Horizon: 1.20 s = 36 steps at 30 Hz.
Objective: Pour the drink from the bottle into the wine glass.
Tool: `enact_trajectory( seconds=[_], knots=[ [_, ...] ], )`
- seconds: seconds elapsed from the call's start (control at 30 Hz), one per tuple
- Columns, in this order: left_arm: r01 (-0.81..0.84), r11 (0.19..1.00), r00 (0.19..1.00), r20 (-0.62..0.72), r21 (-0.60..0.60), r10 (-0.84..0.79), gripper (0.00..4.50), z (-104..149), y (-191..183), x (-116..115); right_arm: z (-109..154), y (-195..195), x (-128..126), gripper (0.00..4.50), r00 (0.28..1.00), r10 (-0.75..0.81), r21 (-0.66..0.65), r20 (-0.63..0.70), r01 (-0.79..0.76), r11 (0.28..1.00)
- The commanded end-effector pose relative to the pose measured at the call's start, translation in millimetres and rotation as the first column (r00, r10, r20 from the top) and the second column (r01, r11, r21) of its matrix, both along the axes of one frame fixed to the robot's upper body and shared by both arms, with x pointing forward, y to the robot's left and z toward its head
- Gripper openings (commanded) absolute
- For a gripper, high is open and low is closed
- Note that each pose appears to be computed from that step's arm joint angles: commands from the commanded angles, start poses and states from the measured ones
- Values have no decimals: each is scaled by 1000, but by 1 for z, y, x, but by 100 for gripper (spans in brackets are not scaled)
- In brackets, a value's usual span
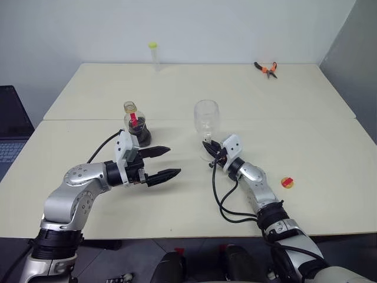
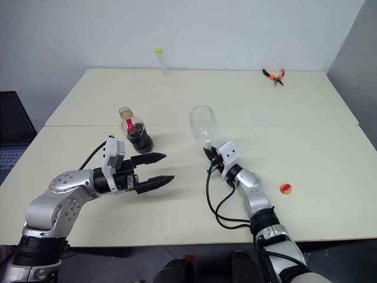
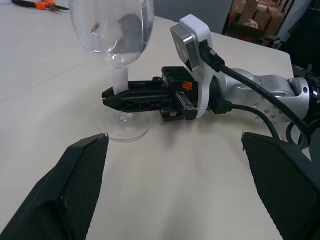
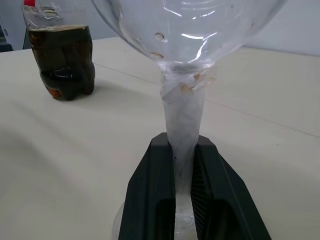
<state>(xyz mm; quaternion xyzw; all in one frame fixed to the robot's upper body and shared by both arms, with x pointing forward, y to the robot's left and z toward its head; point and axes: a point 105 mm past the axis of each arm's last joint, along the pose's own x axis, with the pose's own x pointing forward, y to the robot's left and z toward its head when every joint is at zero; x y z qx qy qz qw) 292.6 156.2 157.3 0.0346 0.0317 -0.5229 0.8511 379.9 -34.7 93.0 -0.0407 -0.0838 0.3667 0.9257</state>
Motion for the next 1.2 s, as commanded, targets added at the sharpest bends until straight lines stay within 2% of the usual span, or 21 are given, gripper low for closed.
enact_trajectory(
  seconds=[0.03,0.37,0.43,0.5,0.8,1.0,1.2],
  knots=[
    [-18,999,994,106,-27,21,450,27,3,1,12,0,0,15,999,4,37,41,-6,999],
    [-31,999,988,149,-27,34,450,36,-1,-4,1,-5,-4,15,1000,14,28,7,-14,999],
    [-32,999,988,149,-22,35,450,35,-1,-4,0,-6,-5,87,1000,11,33,6,-11,999],
    [-32,999,988,148,-21,34,450,35,-2,-4,0,-6,-5,136,1000,13,34,3,-13,999],
    [-35,999,989,146,-18,38,450,34,-2,-2,-3,-9,-6,447,1000,-2,-35,25,2,999],
    [-45,999,983,175,-12,46,450,35,-3,0,-17,-18,-4,447,999,-39,-109,-3,38,993],
    [-48,999,976,210,-1,48,450,38,-4,1,-20,-20,-11,447,999,-13,-90,-44,9,996]
  ],
)
